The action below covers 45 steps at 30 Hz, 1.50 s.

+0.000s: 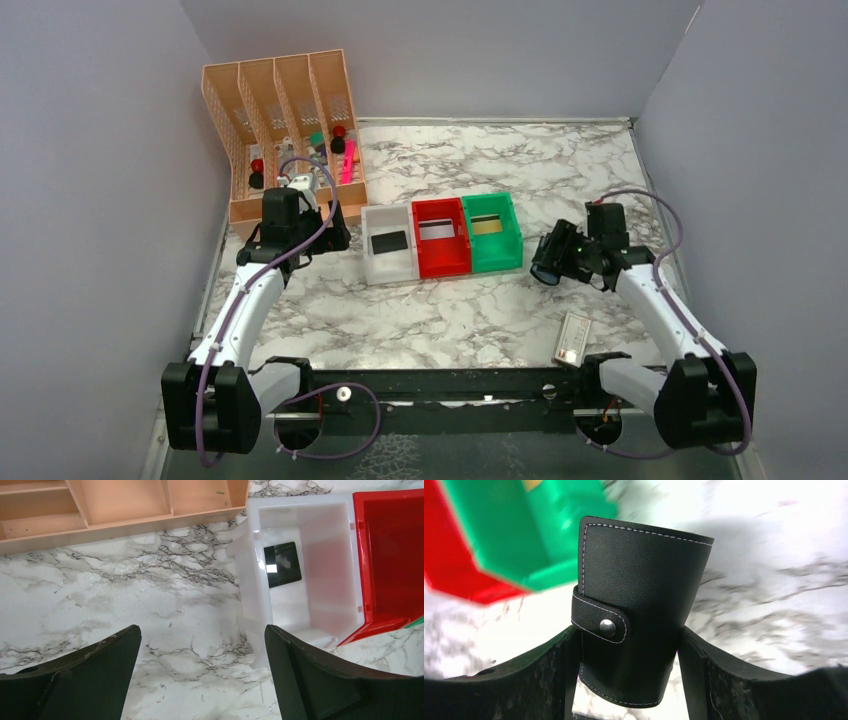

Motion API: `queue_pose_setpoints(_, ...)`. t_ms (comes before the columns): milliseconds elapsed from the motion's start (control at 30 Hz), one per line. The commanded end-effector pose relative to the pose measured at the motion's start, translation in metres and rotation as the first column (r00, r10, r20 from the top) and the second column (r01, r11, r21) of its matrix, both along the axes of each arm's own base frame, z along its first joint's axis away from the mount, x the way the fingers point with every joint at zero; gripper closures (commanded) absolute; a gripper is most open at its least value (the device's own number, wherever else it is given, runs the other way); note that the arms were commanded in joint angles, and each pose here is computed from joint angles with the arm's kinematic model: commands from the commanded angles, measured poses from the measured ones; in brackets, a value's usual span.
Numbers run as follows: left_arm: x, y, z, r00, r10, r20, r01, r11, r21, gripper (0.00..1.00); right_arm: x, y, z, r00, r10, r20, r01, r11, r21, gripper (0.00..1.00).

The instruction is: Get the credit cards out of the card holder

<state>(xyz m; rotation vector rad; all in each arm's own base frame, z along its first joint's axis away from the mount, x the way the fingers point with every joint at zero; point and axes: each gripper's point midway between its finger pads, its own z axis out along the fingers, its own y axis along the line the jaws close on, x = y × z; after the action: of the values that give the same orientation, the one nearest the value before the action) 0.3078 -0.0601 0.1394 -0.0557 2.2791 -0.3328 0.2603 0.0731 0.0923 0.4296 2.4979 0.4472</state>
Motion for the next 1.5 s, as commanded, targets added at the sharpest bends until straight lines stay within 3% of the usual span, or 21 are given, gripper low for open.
queue_pose_setpoints(0, 0.001, -0.005, 0.004, 0.999, -0.024, 0.021, 0.025, 1.0, -0.009, 0.02, -0.04, 0.048, 0.01, 0.988, 0.154, -0.011, -0.151, 0.983, 0.107, 0.31)
queue_pose_setpoints(267, -0.002, -0.015, 0.018, 0.996, -0.058, 0.063, 0.062, 0.997, -0.055, 0.02, -0.11, 0.108, -0.009, 0.918, 0.388, -0.081, -0.376, 0.918, 0.125, 0.33)
queue_pose_setpoints(433, -0.016, -0.046, 0.023, 0.989, -0.129, 0.077, 0.141, 0.973, -0.182, 0.02, -0.151, 0.143, -0.042, 0.863, 0.479, -0.159, -0.485, 0.875, 0.006, 0.32)
queue_pose_setpoints(600, -0.046, -0.09, 0.017, 0.975, -0.213, 0.066, 0.222, 0.953, -0.206, 0.03, -0.164, 0.179, -0.059, 0.829, 0.537, -0.156, -0.552, 0.831, -0.073, 0.19)
queue_pose_setpoints(767, -0.078, -0.121, 0.003, 0.963, -0.264, 0.045, 0.267, 0.928, -0.261, 0.06, -0.158, 0.185, -0.054, 0.861, 0.497, -0.102, -0.506, 0.859, -0.08, 0.09)
queue_pose_setpoints(1000, -0.121, -0.163, -0.024, 0.941, -0.339, 0.006, 0.32, 0.882, -0.345, 0.14, -0.152, 0.151, -0.053, 0.931, 0.363, -0.03, -0.364, 0.929, -0.071, 0.1)
queue_pose_setpoints(1200, -0.159, -0.196, -0.041, 0.924, -0.383, -0.014, 0.355, 0.87, -0.342, 0.21, -0.144, 0.13, -0.062, 0.969, 0.245, 0.036, -0.243, 0.969, -0.043, 0.22)
queue_pose_setpoints(1333, -0.176, -0.222, -0.041, 0.907, -0.421, 0.008, 0.401, 0.857, -0.323, 0.29, -0.144, 0.126, -0.068, 0.978, 0.208, 0.036, -0.207, 0.978, -0.015, 0.32)
queue_pose_setpoints(1467, -0.189, -0.251, -0.047, 0.883, -0.469, -0.004, 0.452, 0.853, -0.259, 0.29, -0.148, 0.129, -0.077, 0.977, 0.213, 0.024, -0.214, 0.976, 0.037, 0.36)
